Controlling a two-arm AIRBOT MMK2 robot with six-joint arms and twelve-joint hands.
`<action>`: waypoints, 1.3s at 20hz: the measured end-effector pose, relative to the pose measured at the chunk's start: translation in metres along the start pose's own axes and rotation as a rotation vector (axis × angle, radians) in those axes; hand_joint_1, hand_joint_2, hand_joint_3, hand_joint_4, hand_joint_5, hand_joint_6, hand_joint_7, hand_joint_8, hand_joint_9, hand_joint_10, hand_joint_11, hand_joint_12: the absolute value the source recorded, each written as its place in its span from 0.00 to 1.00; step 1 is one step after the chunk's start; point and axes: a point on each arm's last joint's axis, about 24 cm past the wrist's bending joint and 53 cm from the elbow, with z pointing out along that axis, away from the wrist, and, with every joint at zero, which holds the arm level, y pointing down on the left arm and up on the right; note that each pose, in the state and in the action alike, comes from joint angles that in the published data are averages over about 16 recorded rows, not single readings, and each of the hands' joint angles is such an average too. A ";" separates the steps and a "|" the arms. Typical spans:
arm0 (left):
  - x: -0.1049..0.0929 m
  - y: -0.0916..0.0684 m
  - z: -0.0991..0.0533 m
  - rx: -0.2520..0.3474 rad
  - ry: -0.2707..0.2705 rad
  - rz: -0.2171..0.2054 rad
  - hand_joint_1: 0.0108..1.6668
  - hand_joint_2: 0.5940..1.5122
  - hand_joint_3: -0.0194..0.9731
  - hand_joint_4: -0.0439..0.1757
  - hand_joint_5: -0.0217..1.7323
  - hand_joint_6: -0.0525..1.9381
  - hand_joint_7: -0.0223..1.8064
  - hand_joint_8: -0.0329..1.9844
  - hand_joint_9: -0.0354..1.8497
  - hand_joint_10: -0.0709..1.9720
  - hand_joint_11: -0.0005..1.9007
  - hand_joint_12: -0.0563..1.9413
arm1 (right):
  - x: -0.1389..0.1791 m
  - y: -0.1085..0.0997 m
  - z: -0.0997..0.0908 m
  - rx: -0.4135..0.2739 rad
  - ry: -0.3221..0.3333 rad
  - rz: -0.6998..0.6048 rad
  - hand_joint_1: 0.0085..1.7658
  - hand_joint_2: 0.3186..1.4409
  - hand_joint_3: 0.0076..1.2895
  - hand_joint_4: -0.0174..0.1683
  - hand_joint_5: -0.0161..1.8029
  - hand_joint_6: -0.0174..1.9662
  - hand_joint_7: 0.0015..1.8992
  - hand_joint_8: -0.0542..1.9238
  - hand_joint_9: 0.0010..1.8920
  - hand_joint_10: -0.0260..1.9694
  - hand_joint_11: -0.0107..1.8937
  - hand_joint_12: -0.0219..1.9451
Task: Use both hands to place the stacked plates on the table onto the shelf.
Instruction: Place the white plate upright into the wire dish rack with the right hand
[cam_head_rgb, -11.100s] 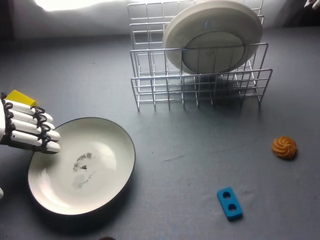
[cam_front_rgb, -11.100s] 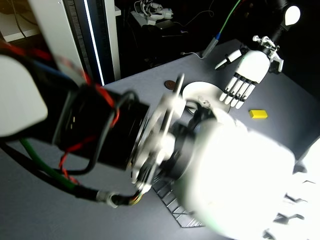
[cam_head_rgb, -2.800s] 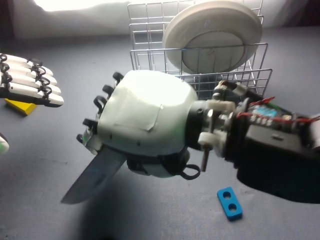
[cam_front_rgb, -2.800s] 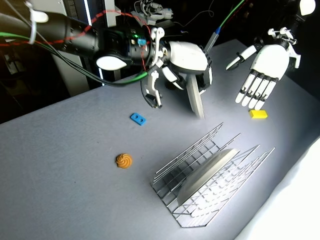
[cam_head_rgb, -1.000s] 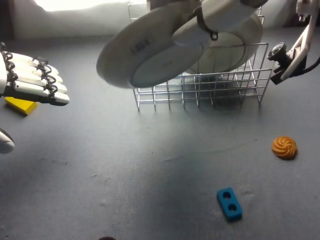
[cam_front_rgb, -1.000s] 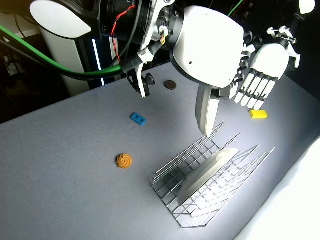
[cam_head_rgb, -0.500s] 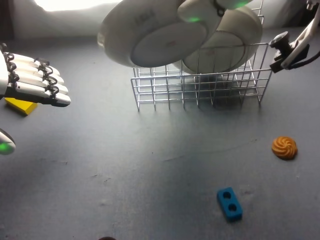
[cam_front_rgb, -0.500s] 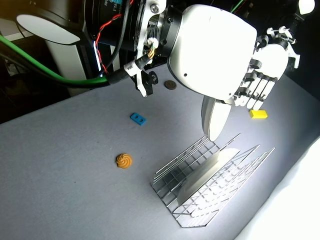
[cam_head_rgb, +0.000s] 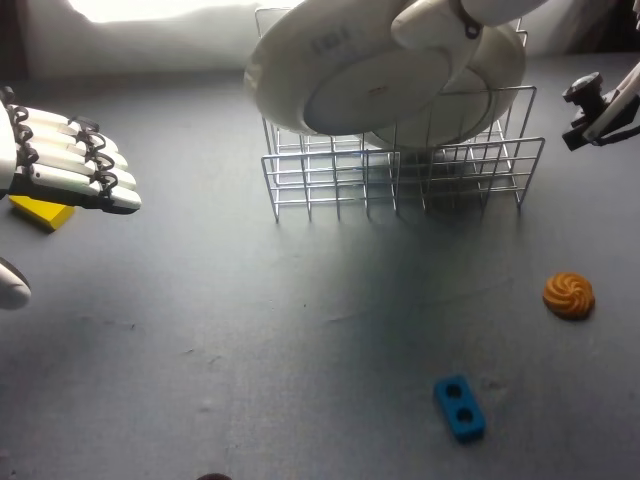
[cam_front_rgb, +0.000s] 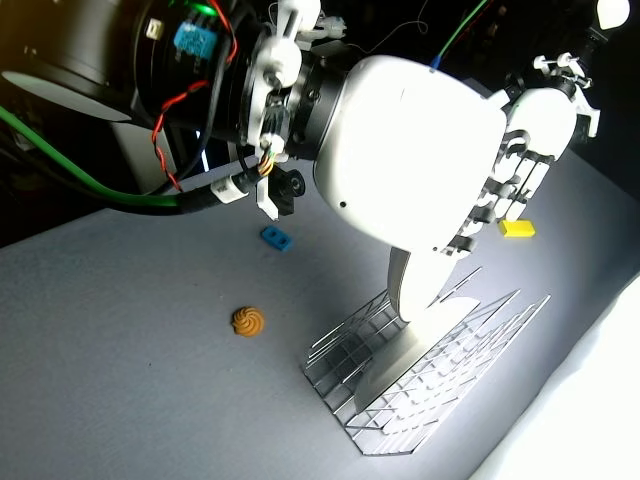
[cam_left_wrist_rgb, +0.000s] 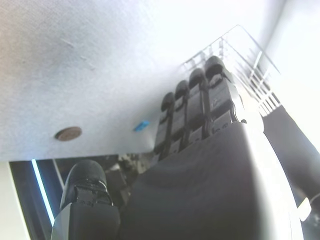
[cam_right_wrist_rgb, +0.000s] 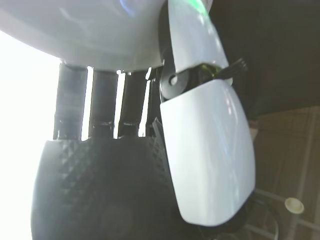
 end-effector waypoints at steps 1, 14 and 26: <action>0.000 0.000 0.000 0.000 0.000 0.000 0.01 0.58 0.03 0.19 0.06 0.03 0.06 0.02 0.06 0.04 0.01 0.10 | -0.001 -0.002 0.000 0.004 -0.003 0.001 0.78 0.61 0.00 0.05 0.51 0.42 0.59 0.38 0.54 0.57 0.49 0.65; 0.001 -0.003 0.002 0.006 0.004 0.002 0.01 0.59 0.03 0.19 0.06 0.03 0.07 0.02 0.06 0.04 0.01 0.11 | -0.009 -0.033 0.012 0.052 -0.033 0.001 0.78 0.61 0.00 0.05 0.50 0.42 0.59 0.39 0.54 0.57 0.49 0.66; 0.003 -0.004 0.003 0.010 0.009 0.004 0.01 0.59 0.03 0.19 0.06 0.03 0.07 0.02 0.06 0.04 0.01 0.12 | -0.006 -0.062 0.026 0.085 -0.047 -0.047 0.77 0.61 0.00 0.04 0.49 0.42 0.58 0.39 0.54 0.57 0.49 0.66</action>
